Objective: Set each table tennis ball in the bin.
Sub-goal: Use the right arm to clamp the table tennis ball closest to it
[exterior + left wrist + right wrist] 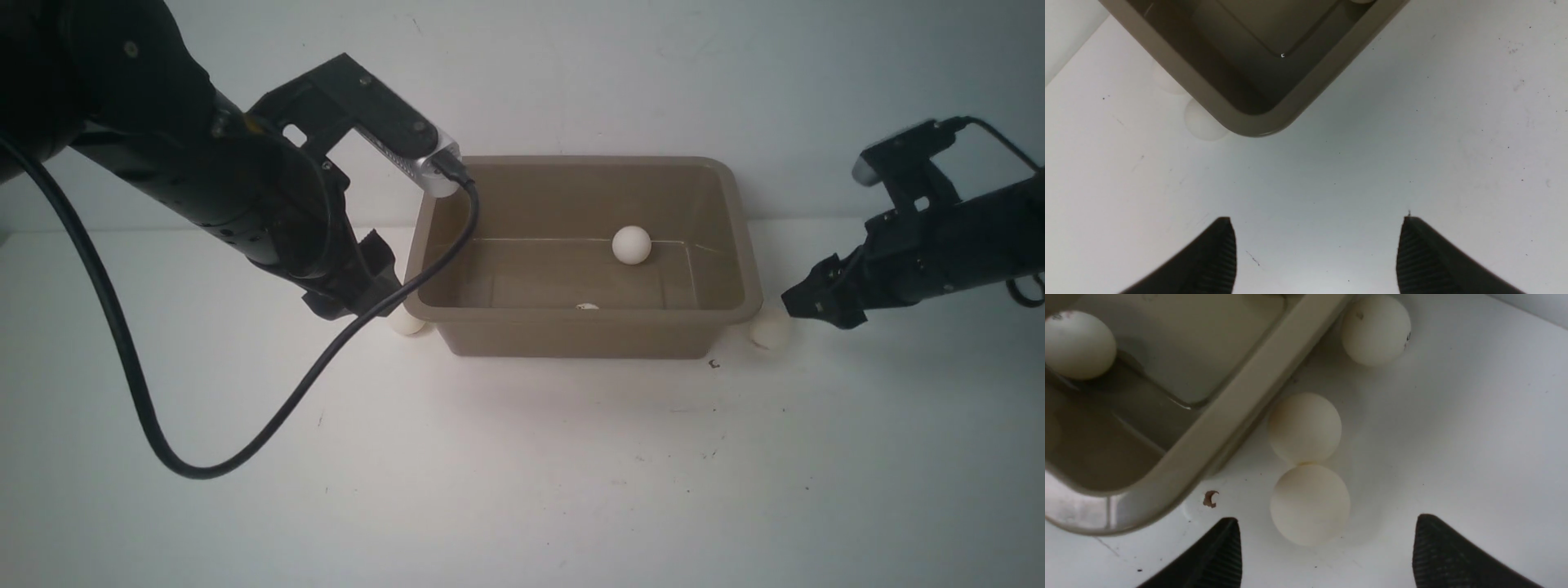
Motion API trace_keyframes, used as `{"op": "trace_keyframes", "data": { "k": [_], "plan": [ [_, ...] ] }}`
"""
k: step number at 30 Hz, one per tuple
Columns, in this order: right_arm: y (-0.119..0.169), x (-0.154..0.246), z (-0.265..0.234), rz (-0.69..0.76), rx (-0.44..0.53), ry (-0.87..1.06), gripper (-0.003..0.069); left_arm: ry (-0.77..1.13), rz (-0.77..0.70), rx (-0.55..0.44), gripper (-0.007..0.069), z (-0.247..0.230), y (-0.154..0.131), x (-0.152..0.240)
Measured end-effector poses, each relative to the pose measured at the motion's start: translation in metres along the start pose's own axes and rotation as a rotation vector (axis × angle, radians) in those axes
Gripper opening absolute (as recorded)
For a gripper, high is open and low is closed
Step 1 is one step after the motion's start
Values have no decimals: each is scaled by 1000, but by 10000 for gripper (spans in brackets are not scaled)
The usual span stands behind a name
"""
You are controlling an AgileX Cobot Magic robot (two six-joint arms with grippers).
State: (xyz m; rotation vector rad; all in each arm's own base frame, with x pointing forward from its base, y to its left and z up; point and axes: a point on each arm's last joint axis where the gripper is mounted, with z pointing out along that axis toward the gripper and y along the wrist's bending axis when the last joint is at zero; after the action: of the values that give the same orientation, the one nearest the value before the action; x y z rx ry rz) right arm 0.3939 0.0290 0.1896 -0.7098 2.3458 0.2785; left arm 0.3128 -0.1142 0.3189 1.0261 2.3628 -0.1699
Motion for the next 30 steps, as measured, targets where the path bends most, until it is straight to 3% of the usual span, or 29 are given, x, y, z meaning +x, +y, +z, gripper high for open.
{"op": "trace_keyframes", "data": {
  "k": [10, 18, 30],
  "plan": [
    [0, 9, 22, 4, -42, 2, 507, -2, -2, 2, 469, 0, 0, 0],
    [16, 8, 42, -32, -63, 17, 507, -2, -3, 3, 469, 0, 0, 0],
    [12, 8, 50, -37, 25, 7, 504, -3, -4, 4, 469, 0, 0, 0]
  ]
}}
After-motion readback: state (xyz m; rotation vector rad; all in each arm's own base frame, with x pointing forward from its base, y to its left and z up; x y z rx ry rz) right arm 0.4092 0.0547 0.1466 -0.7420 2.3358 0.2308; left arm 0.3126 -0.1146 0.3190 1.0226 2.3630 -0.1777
